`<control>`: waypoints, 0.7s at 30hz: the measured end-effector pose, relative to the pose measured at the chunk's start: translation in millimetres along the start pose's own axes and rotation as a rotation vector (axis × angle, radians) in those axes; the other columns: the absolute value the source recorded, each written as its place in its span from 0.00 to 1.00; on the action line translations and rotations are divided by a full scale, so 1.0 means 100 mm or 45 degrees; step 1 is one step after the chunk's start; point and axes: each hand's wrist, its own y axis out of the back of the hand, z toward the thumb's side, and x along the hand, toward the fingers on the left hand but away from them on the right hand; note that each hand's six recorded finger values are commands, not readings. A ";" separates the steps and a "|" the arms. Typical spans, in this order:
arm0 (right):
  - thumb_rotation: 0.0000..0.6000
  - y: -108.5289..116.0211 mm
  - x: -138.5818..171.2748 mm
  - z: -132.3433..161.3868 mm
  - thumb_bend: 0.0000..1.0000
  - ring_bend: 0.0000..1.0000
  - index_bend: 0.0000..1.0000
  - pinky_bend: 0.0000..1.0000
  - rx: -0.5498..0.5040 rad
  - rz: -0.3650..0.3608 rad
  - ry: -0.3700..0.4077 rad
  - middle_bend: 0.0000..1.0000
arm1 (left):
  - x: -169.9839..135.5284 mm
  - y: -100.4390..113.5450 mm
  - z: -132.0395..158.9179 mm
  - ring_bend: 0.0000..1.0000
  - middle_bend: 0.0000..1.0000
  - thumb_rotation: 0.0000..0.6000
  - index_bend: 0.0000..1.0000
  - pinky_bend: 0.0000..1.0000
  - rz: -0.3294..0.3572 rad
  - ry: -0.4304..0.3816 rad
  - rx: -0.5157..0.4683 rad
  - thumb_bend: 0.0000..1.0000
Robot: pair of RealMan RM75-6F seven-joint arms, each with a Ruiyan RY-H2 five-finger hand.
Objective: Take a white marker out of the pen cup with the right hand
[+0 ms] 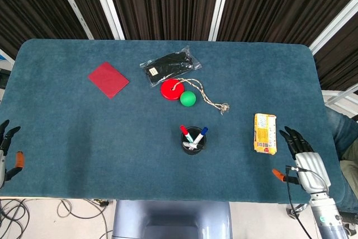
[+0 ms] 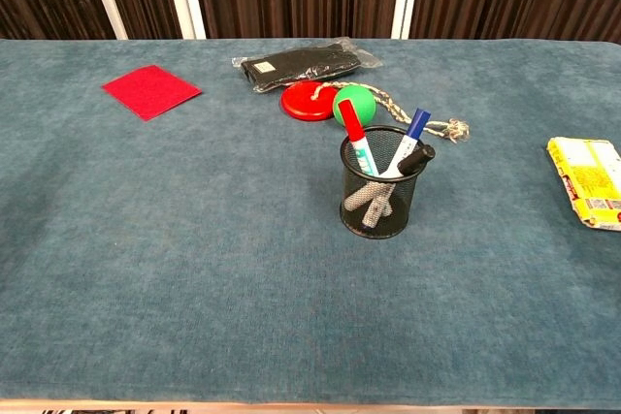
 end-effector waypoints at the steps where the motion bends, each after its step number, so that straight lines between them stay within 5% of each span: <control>1: 1.00 -0.01 -0.04 0.02 0.25 0.01 0.11 0.17 -0.003 0.013 0.011 0.00 | 0.00 0.00 0.00 0.00 0.00 1.00 0.15 0.02 -0.002 0.003 0.000 0.54; 11: 1.00 -0.12 -0.46 0.53 0.39 0.01 0.28 0.17 -0.019 0.077 0.159 0.00 | 0.00 -0.01 -0.03 0.00 0.00 1.00 0.15 0.02 -0.008 0.026 -0.001 0.54; 21: 1.00 -0.33 -0.74 0.97 0.40 0.01 0.36 0.17 -0.051 0.131 0.224 0.00 | 0.01 -0.02 -0.05 0.00 0.00 1.00 0.15 0.02 -0.024 0.051 -0.010 0.54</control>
